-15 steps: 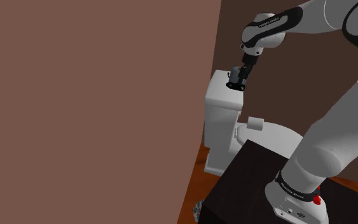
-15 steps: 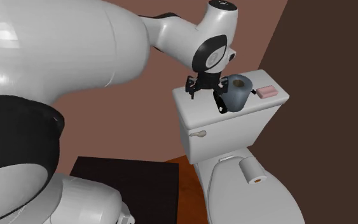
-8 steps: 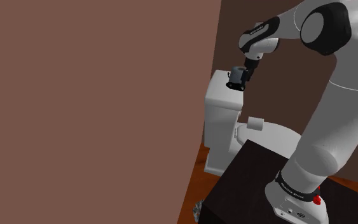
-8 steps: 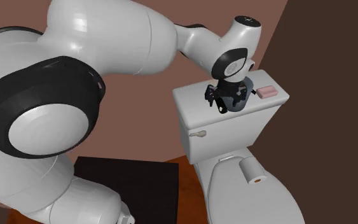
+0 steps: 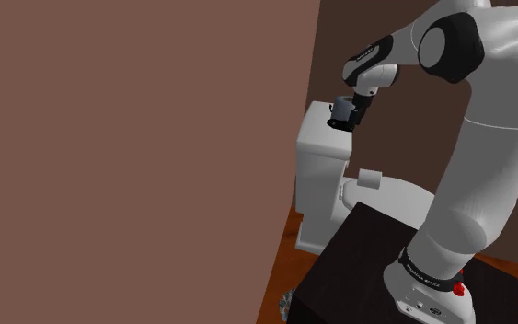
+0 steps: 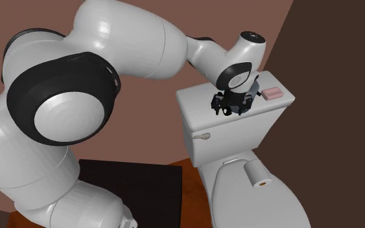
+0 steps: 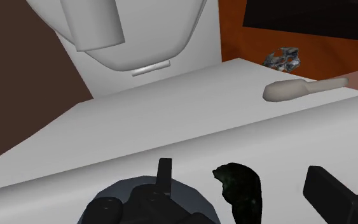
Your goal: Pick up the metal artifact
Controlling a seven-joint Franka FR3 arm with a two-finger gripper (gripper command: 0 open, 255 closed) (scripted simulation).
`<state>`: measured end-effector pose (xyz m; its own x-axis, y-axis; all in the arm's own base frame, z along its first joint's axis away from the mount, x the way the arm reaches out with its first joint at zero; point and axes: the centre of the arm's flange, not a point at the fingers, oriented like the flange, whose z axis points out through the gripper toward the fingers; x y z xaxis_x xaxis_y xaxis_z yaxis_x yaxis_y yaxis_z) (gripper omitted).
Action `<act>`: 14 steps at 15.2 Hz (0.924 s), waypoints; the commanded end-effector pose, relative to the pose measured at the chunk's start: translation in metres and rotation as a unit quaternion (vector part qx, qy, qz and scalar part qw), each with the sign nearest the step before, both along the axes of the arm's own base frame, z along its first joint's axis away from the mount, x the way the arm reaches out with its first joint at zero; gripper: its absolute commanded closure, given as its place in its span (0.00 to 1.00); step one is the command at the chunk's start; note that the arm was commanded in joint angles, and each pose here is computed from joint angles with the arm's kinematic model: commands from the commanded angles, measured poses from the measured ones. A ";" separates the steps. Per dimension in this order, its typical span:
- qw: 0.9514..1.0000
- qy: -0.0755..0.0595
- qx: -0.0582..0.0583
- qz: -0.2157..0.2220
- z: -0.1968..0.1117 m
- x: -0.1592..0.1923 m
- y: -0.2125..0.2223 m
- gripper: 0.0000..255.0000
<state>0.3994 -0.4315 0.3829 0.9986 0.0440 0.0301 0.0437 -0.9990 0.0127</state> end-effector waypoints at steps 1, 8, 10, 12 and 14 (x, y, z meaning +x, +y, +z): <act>1.000 0.000 0.000 0.000 -0.007 0.000 0.001 0.00; 1.000 0.000 0.000 0.000 -0.007 0.000 0.001 1.00; 1.000 0.000 0.000 0.000 -0.007 0.000 0.001 1.00; 1.000 0.000 0.000 0.000 -0.007 0.000 0.001 1.00; 1.000 0.000 0.000 0.000 0.004 0.000 0.001 1.00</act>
